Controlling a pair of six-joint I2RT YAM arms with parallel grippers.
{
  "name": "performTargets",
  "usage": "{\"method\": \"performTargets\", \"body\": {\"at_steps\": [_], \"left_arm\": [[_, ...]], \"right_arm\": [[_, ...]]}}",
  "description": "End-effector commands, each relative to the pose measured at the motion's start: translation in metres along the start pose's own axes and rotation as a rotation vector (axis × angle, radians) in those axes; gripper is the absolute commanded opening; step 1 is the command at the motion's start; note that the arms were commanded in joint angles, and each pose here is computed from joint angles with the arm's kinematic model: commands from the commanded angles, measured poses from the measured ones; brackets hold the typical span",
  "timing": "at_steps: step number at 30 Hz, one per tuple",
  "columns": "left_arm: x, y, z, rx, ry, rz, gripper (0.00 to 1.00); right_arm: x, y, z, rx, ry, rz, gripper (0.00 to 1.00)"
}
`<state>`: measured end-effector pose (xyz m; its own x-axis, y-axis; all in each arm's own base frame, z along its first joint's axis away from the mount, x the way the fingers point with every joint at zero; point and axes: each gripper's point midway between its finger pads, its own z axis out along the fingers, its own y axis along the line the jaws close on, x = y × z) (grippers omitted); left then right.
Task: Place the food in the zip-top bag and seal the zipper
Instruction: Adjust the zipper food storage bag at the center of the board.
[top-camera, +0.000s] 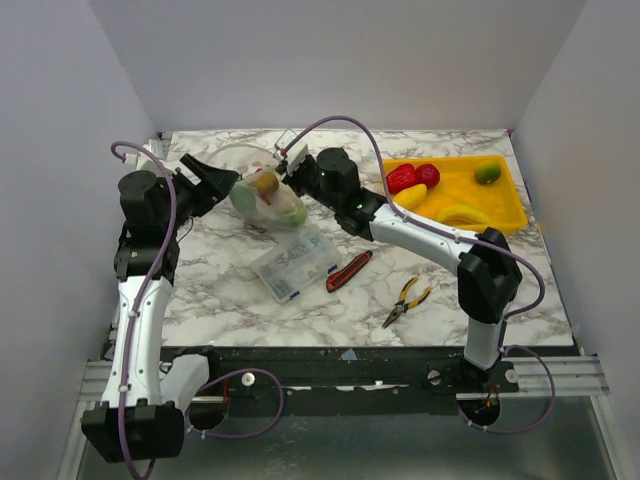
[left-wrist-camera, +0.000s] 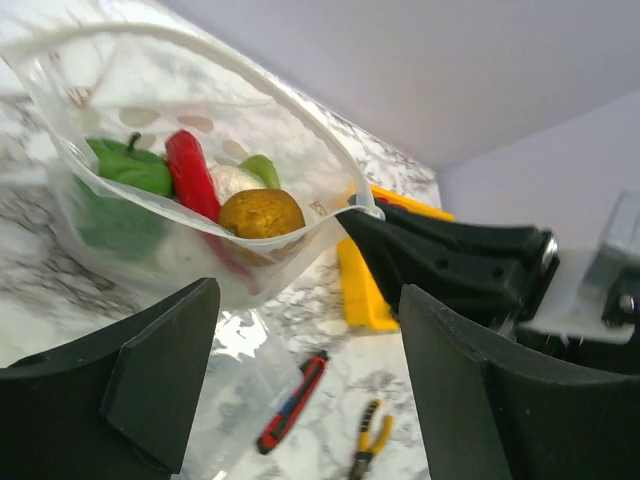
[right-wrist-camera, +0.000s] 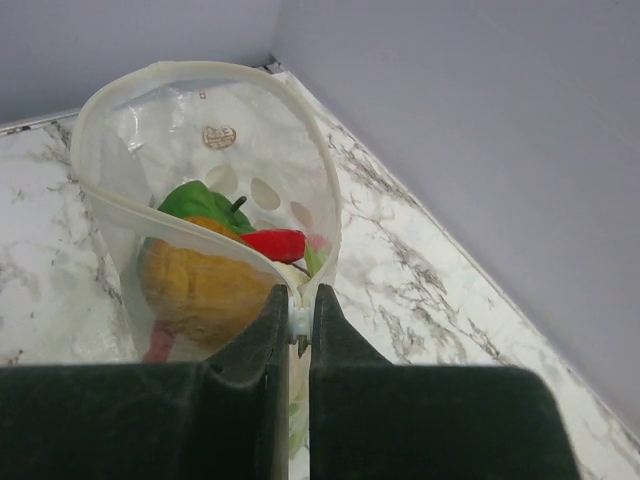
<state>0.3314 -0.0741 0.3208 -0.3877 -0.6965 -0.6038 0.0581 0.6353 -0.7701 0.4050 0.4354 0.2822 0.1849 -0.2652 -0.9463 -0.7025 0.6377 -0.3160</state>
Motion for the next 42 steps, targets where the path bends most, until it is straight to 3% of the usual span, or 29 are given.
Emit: {"method": "performTargets", "body": {"at_steps": [1, 7, 9, 12, 15, 20, 27, 37, 42], "left_arm": [[-0.006, 0.003, -0.017, -0.022, -0.034, 0.373, 0.75], [0.01, -0.054, 0.006, 0.339, -0.147, 0.905, 0.8], [0.022, -0.063, 0.017, 0.44, -0.105, 1.094, 0.8], [0.047, -0.074, 0.027, 0.636, 0.034, 1.23, 0.83], [0.06, -0.08, 0.031, 0.751, 0.151, 1.269, 0.84], [0.065, -0.08, 0.042, 0.803, 0.233, 1.358, 0.86], [0.093, -0.072, 0.055, 0.89, 0.474, 1.305, 0.8], [0.105, -0.041, 0.095, 0.793, 0.42, 1.368, 0.74], [0.1, -0.029, 0.112, 0.718, 0.378, 1.414, 0.5]], "right_arm": [[-0.01, -0.004, 0.003, -0.124, -0.019, -0.112, 0.0], [0.015, 0.007, -0.019, -0.409, 0.01, -0.082, 0.0], [0.022, 0.012, -0.027, -0.482, 0.037, -0.07, 0.0], [0.025, 0.016, -0.037, -0.538, 0.046, -0.06, 0.0], [0.029, 0.015, -0.044, -0.559, 0.049, -0.053, 0.0], [0.029, 0.009, -0.049, -0.56, 0.05, -0.051, 0.0], [0.018, -0.003, -0.051, -0.556, 0.017, -0.031, 0.0], [0.008, -0.009, -0.056, -0.559, -0.036, 0.004, 0.0], [0.01, -0.009, -0.056, -0.561, -0.034, 0.006, 0.0]]}}
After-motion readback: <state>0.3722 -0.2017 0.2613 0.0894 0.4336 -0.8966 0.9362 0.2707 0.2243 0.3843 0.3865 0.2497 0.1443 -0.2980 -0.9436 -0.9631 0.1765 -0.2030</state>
